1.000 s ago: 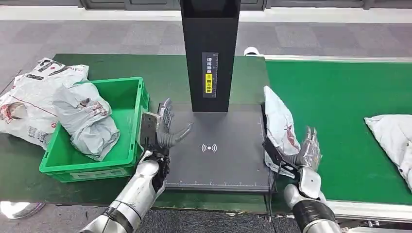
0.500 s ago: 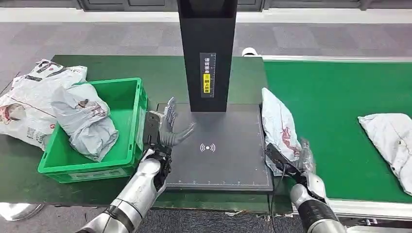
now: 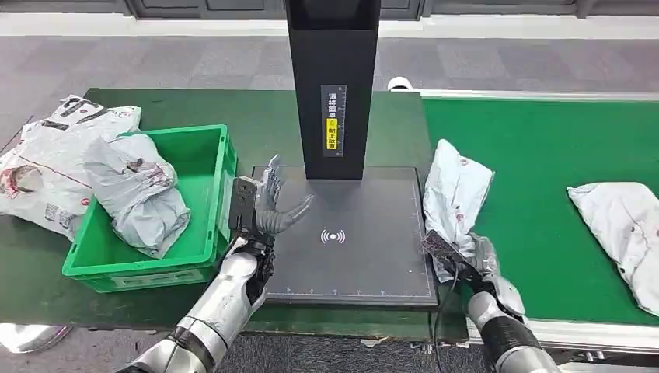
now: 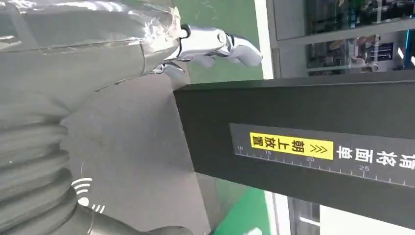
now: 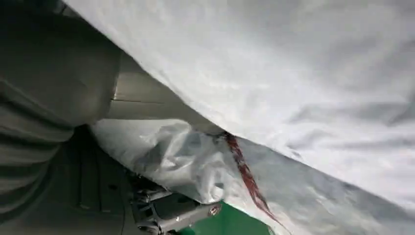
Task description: Moved the parcel from conveyor to table for the left to box.
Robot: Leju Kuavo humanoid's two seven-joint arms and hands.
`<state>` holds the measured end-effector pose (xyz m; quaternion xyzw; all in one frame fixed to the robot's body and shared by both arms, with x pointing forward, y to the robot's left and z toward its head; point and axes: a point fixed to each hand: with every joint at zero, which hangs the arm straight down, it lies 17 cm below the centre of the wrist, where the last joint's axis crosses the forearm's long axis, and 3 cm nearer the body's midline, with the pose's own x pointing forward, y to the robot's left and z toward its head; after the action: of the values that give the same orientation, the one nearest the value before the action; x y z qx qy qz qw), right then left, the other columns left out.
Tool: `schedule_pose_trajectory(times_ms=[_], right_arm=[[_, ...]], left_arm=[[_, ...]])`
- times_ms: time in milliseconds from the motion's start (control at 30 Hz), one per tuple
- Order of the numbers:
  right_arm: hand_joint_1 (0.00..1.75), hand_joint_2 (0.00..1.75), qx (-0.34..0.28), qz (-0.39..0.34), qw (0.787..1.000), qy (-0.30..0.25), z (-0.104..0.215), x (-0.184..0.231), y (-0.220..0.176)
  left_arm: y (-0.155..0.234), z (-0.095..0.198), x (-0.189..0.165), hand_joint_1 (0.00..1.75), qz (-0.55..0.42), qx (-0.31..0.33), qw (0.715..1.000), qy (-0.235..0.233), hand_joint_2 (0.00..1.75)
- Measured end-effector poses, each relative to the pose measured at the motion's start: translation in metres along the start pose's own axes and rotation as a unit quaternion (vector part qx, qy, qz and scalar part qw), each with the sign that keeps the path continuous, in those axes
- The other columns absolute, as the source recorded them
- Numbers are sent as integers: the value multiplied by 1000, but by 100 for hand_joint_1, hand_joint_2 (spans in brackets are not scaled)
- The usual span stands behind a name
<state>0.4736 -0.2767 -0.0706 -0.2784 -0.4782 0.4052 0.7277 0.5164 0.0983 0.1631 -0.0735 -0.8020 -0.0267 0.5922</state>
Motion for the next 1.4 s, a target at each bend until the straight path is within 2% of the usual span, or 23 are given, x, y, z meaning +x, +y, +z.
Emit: schedule_pose_trajectory(times_ms=[133, 233, 333, 467, 600, 700, 867, 1000, 1033, 1067, 1200, 1400], right_arm=[[175, 175, -39, -31, 998, -44, -1, 16, -15], [175, 175, -83, -70, 989, -98, 3, 40, -34], [175, 175, -123, -112, 975, -150, 15, 75, -53], [175, 175, -149, -113, 955, -230, 44, 144, -65], [175, 175, -139, -97, 936, -308, 81, 210, -57], [175, 175, -109, -83, 924, -357, 110, 247, -37], [175, 175, 1, -57, 928, -369, 140, 269, 30], [175, 175, 24, -50, 924, -378, 152, 275, 51], [113, 175, 27, -48, 924, -378, 153, 276, 53], [0, 175, 43, -41, 927, -371, 153, 274, 60], [0, 175, 115, 0, 935, -336, 148, 258, 99], [0, 175, 132, 40, 938, -319, 129, 249, 109]], left_arm=[[2, 1, -2, 0, -5, 5, 1000, 2, 175], [6, 3, -2, 0, -11, 13, 1000, 1, 175], [10, 4, -3, 0, -17, 22, 1000, 0, 175], [13, 3, -2, 0, -21, 28, 999, -4, 175], [16, 3, 0, 0, -24, 31, 999, -9, 175], [17, 3, 1, 0, -26, 33, 999, -13, 175], [17, 2, 4, 0, -27, 34, 999, -18, 175], [18, 2, 4, 0, -27, 34, 999, -18, 175], [18, 2, 4, 0, -28, 34, 999, -18, 175], [18, 2, 4, 0, -28, 35, 999, -18, 175], [21, -3, 8, 0, -32, 41, 998, -23, 175], [25, -10, 15, 0, -30, 52, 998, -30, 175]])
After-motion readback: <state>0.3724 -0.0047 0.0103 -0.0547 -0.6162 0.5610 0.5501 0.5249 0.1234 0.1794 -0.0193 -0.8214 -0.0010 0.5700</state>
